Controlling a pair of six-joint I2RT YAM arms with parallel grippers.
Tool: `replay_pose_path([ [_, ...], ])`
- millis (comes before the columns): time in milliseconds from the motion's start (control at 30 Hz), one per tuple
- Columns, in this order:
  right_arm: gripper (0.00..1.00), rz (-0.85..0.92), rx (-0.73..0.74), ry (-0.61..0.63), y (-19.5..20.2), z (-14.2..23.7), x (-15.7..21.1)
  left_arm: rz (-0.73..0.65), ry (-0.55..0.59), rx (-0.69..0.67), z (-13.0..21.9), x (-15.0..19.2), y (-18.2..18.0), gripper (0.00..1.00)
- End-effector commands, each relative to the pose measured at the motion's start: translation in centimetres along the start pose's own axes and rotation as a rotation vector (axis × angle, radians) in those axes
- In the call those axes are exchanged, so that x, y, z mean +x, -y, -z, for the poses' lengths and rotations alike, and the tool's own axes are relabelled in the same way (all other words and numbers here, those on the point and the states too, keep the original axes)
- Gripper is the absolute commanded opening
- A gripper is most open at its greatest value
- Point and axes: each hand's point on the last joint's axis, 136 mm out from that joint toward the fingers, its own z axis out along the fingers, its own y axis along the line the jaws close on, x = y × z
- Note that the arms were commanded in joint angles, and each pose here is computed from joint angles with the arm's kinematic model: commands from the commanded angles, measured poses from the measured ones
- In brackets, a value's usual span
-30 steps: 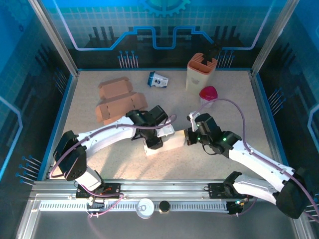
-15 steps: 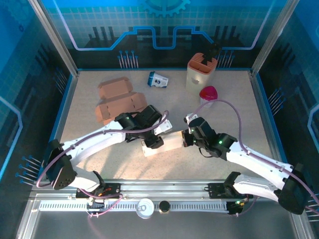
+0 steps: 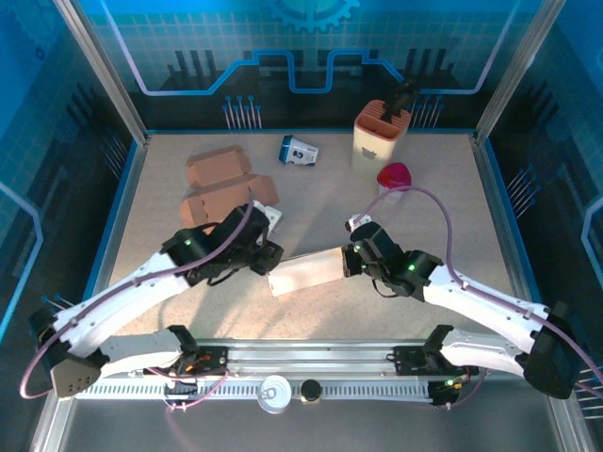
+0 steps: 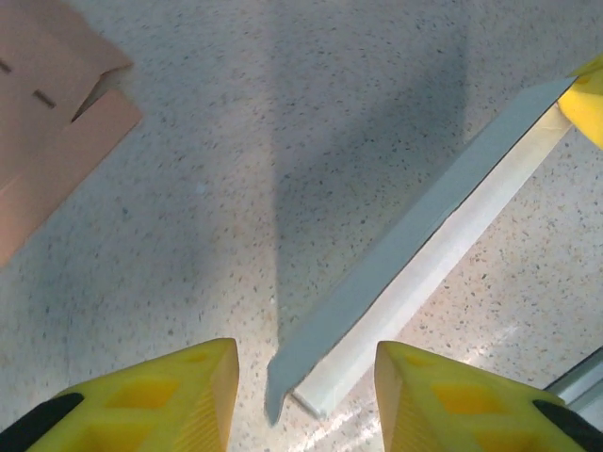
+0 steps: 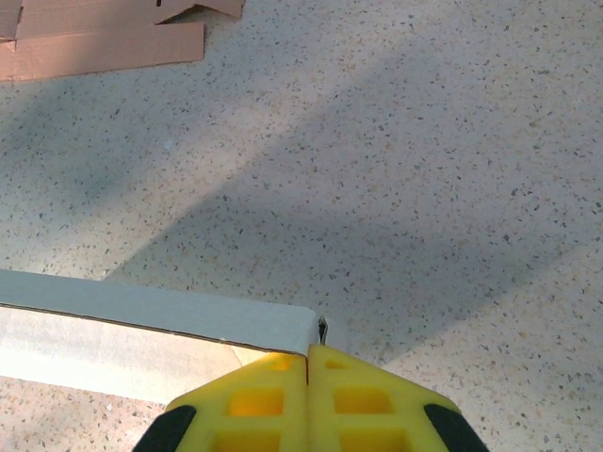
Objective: Fold the paper box
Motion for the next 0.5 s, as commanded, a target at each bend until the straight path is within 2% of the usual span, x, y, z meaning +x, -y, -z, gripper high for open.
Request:
replay_pose_path([
  [0,0.0,0.002,0.008,-0.034,-0.2,0.2,0.5,0.114,-0.086,-0.046,-0.4,2.9,-1.2,0.43],
  [133,0.0,0.0,0.007,-0.036,-0.3,0.2,0.4,0.098,-0.169,-0.083,-2.0,4.3,-1.5,0.37],
  [467,0.0,-0.001,0.005,-0.036,-0.3,0.5,0.3,0.09,-0.192,-0.088,-3.3,4.7,-1.4,0.29],
])
